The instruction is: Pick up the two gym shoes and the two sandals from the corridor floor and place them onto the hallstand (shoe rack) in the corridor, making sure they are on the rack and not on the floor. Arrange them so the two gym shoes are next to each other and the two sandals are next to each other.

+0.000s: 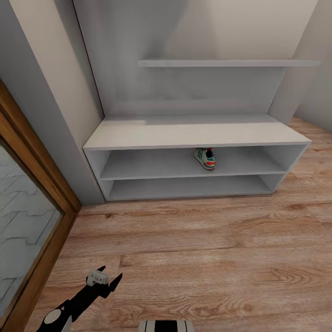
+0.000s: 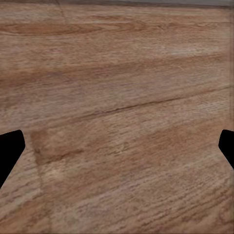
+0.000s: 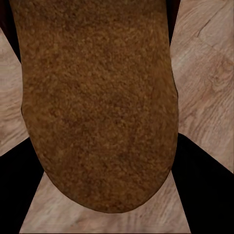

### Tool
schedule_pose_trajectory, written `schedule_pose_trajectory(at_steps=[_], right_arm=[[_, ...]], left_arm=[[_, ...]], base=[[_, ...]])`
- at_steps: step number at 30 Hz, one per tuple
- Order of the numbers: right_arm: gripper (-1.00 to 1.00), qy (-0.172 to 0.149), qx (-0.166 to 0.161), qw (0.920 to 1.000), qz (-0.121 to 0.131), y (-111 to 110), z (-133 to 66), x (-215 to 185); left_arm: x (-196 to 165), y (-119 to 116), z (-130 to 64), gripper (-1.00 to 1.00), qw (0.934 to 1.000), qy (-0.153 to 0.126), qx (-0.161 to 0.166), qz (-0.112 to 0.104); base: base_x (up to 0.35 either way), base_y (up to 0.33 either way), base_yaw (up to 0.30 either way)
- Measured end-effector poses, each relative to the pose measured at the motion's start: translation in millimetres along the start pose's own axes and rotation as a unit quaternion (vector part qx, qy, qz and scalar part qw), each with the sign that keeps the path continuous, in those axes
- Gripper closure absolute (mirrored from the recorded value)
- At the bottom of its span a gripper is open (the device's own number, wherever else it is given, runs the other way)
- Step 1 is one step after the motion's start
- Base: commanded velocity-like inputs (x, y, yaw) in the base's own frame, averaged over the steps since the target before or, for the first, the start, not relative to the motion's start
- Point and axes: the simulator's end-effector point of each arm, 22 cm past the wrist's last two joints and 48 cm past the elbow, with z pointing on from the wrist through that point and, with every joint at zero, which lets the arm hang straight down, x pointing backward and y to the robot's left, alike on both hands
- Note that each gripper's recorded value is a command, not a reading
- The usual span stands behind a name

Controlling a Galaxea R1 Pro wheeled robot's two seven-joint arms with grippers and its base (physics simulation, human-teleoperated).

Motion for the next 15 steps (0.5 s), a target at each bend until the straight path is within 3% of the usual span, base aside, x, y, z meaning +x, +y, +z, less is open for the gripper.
schedule_pose_trajectory(at_steps=[1,4,7,8,9,11,15], right_arm=[[1.00,0.000,0.000,1.0000,0.001,1,-0.4,1],[1.00,0.009,-0.010,0.9999,-0.001,15,-3.1,12],[1.00,0.022,-0.039,0.9986,-0.027,46,-5.8,27],[1.00,0.042,-0.070,0.9948,-0.061,77,-10.1,49],[1.00,0.052,-0.120,0.9860,-0.104,125,-16.5,63],[1.00,0.055,-0.133,0.9827,-0.117,139,-19.9,70],[1.00,0.066,-0.196,0.9638,-0.168,214,-41.9,97]], left_arm=[[0,-1,0.2,-1.00,1.0000,0.000,0.001,0.000],[0,-22,0.7,-1.00,0.9990,0.000,0.044,0.004],[0,-44,-5.7,-1.00,0.9945,0.003,0.105,0.002],[-3,-50,-11.5,-1.00,0.9913,0.000,0.131,0.000],[-3,-51,-12.5,-1.00,0.9909,-0.001,0.134,-0.001],[-3,-51,-12.9,-1.00,0.9907,-0.001,0.136,-0.001],[-3,-56,-12.3,-1.00,0.9899,-0.001,0.142,0.001]], base=[[0.000,0.000,0.000],[0.000,0.000,0.000],[0.000,0.000,0.000],[0.000,0.000,0.000],[0.000,0.000,0.000],[0.000,0.000,0.000],[0.000,0.000,0.000]])
